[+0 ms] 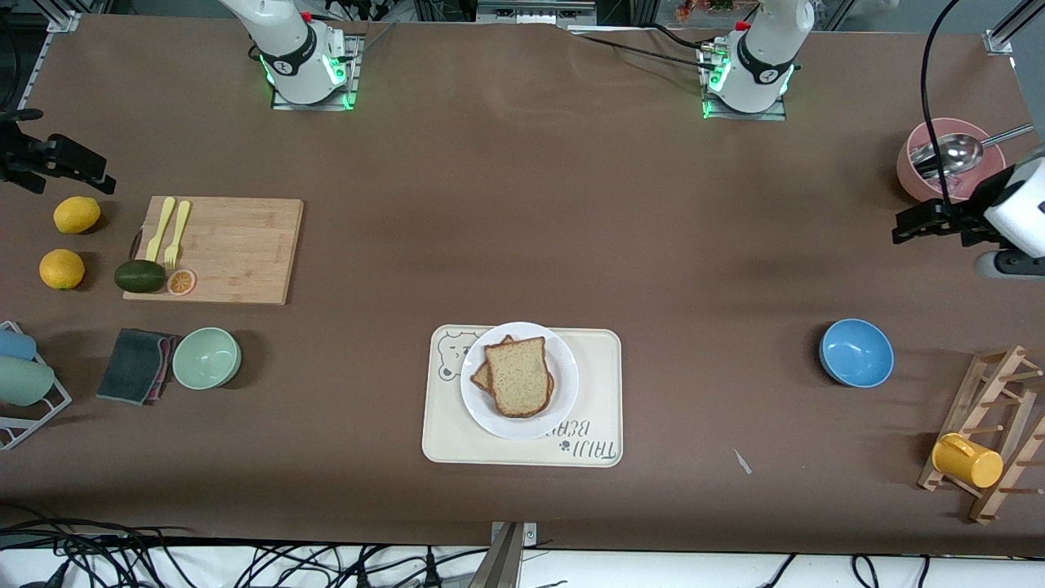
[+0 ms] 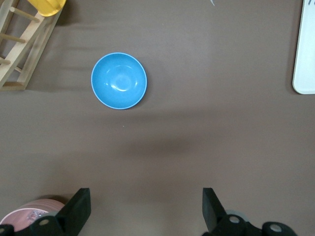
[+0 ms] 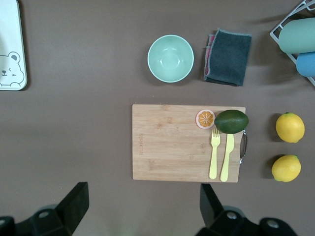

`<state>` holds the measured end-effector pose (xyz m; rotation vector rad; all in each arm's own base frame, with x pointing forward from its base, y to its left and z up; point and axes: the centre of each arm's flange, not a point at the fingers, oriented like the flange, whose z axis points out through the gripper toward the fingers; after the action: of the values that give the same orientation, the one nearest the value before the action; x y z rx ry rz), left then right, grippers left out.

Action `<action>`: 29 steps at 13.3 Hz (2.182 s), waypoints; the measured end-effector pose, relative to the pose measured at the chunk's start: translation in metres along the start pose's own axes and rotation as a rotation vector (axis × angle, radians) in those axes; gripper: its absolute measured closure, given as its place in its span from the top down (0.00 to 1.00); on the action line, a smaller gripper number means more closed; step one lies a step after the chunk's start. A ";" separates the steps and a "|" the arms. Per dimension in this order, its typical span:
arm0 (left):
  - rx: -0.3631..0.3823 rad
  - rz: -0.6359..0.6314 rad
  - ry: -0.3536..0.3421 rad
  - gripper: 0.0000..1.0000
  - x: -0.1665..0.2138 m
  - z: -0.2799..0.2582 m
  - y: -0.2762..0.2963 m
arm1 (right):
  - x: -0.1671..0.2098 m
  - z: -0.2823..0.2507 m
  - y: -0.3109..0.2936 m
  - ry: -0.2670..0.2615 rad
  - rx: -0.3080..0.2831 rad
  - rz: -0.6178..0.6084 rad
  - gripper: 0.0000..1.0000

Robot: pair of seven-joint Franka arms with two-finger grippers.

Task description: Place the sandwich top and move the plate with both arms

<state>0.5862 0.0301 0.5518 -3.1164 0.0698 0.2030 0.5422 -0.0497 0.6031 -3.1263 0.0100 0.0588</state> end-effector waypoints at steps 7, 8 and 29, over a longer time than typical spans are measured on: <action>0.024 0.040 0.079 1.00 -0.026 0.013 0.024 | 0.000 0.000 0.000 0.000 0.000 0.000 1.00; 0.026 0.044 0.088 1.00 -0.031 0.017 0.027 | 0.000 0.000 0.000 0.000 0.000 0.000 1.00; -0.031 0.038 0.059 1.00 -0.046 0.035 0.028 | 0.000 0.000 0.000 0.000 0.000 0.000 1.00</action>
<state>0.5353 0.0053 0.5229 -3.1536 0.1285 0.1132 0.5422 -0.0497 0.6031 -3.1262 0.0100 0.0587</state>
